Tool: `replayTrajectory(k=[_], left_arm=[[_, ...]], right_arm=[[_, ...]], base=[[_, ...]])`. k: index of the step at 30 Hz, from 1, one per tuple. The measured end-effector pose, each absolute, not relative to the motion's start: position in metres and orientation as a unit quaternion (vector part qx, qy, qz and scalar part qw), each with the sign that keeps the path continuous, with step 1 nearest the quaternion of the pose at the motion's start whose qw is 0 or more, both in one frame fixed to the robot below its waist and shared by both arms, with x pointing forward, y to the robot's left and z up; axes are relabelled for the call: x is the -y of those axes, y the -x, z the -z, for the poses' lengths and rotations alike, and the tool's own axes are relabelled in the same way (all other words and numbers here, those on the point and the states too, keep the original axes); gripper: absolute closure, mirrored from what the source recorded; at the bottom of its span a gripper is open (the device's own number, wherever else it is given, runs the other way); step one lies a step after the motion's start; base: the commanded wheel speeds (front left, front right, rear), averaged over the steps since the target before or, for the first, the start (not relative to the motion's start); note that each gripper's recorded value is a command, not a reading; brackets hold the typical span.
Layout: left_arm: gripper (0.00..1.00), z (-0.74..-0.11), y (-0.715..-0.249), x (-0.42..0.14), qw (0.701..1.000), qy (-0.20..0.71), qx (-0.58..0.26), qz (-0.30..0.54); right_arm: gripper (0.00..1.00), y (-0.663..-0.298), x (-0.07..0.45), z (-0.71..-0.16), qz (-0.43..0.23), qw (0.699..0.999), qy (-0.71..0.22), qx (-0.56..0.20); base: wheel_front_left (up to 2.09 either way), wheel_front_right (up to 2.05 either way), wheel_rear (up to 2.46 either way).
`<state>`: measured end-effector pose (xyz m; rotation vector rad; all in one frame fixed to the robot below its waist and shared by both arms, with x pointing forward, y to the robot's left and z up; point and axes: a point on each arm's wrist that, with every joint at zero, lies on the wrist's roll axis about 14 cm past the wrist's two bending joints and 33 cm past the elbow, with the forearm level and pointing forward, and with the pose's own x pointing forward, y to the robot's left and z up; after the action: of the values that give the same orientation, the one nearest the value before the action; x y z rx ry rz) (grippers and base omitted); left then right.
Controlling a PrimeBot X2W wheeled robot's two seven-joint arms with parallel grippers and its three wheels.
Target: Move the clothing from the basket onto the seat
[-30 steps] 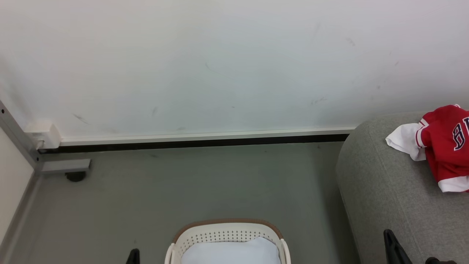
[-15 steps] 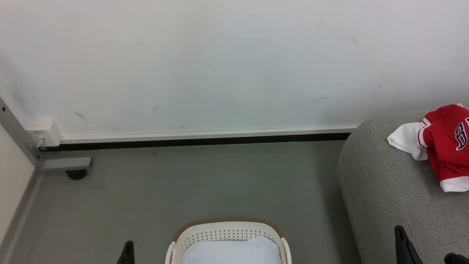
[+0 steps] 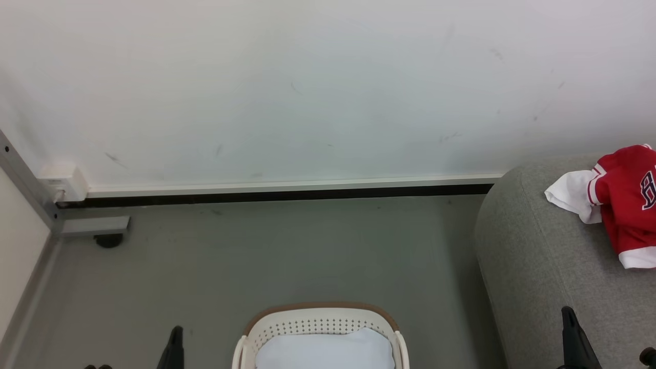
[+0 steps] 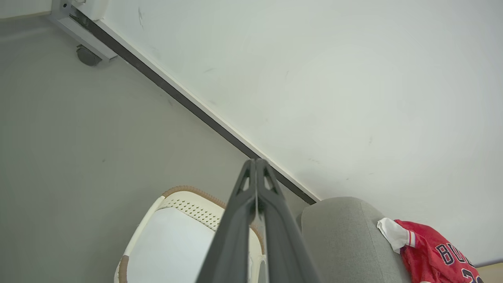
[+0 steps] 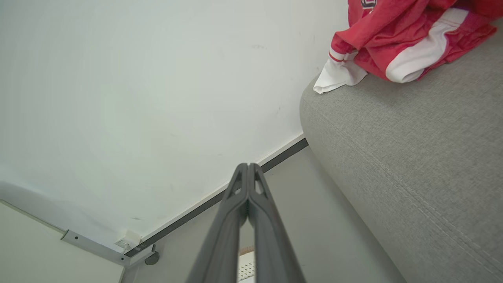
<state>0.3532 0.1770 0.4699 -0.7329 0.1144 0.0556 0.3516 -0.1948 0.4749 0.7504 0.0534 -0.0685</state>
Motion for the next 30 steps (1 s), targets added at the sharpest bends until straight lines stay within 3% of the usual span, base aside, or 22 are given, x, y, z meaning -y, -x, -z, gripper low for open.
replayTrajectory(k=[30], left_arm=[[1.00, -0.480, -0.369, -0.185, 0.853, 0.519, -0.047, -0.030]], right_arm=[[1.00, -0.366, 0.199, -0.485, 0.035, 0.851, -0.523, -0.020]], base=[[0.00, 0.00, 0.00]])
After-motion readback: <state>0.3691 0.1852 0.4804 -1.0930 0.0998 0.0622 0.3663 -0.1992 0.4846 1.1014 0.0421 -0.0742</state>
